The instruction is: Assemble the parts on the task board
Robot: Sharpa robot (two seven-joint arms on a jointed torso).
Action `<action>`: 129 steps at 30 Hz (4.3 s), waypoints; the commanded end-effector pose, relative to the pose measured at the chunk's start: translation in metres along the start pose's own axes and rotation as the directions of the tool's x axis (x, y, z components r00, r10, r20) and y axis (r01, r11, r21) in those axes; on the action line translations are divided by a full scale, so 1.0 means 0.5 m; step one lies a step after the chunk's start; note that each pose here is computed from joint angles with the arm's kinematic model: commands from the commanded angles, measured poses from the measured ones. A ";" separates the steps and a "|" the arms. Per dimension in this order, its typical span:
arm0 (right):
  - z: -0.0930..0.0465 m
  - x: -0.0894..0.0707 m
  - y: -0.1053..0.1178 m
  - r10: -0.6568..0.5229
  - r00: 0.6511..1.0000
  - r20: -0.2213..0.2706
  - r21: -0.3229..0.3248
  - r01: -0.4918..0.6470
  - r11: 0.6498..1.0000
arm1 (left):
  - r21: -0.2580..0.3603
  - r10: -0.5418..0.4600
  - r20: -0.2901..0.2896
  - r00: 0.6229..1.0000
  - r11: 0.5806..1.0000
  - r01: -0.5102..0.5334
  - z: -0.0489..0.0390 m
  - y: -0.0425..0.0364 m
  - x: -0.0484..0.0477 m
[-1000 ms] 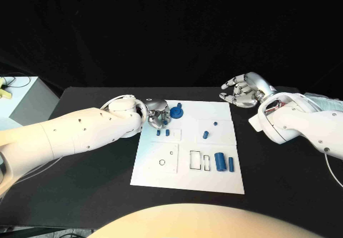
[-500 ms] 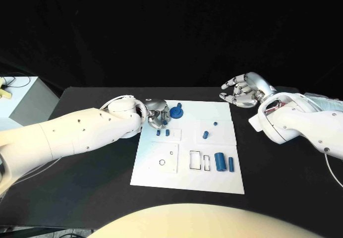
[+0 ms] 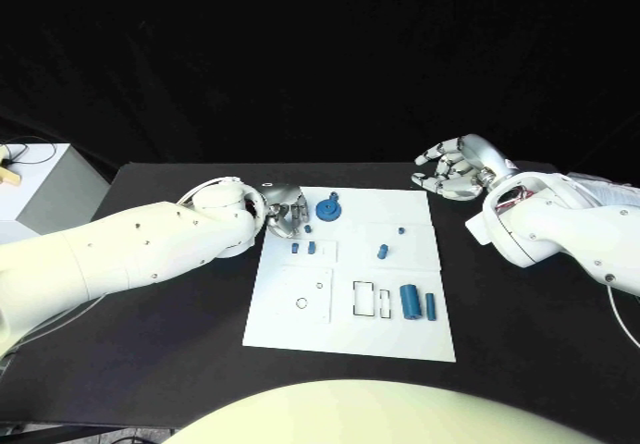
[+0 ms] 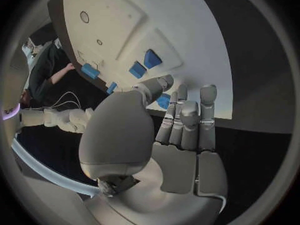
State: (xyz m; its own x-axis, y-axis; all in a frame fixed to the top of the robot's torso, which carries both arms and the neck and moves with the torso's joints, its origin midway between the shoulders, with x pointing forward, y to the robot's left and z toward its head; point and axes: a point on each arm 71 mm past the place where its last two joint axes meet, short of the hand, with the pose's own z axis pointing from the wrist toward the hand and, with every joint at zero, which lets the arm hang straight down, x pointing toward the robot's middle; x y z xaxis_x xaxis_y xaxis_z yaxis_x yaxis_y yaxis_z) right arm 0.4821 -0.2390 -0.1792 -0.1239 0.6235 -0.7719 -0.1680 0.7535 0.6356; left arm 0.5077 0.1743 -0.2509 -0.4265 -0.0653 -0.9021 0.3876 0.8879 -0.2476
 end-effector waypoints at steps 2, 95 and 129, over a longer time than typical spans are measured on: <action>0.002 -0.001 -0.005 -0.018 1.000 -0.019 -0.020 0.017 1.000 | -0.017 -0.005 0.029 1.000 1.000 0.005 -0.003 0.009 -0.007; -0.021 0.222 -0.044 -0.592 0.755 -0.282 -0.171 0.567 0.805 | 0.411 -0.946 0.036 0.322 0.307 0.858 -0.134 0.061 -0.077; -0.033 0.165 -0.012 -0.495 0.869 -0.021 -0.180 0.484 0.857 | 0.407 -0.946 0.049 0.322 0.313 0.858 -0.131 0.068 -0.077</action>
State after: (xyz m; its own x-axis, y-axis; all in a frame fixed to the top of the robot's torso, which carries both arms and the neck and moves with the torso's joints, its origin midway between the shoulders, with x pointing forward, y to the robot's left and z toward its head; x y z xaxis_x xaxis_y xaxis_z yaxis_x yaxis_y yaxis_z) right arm 0.4570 -0.1960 -0.2521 -0.0858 0.1269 -0.9882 -0.3683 0.9176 0.1498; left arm 0.4837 0.2384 -0.2021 -0.4576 -0.8852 -0.0838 0.0876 0.0489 -0.9950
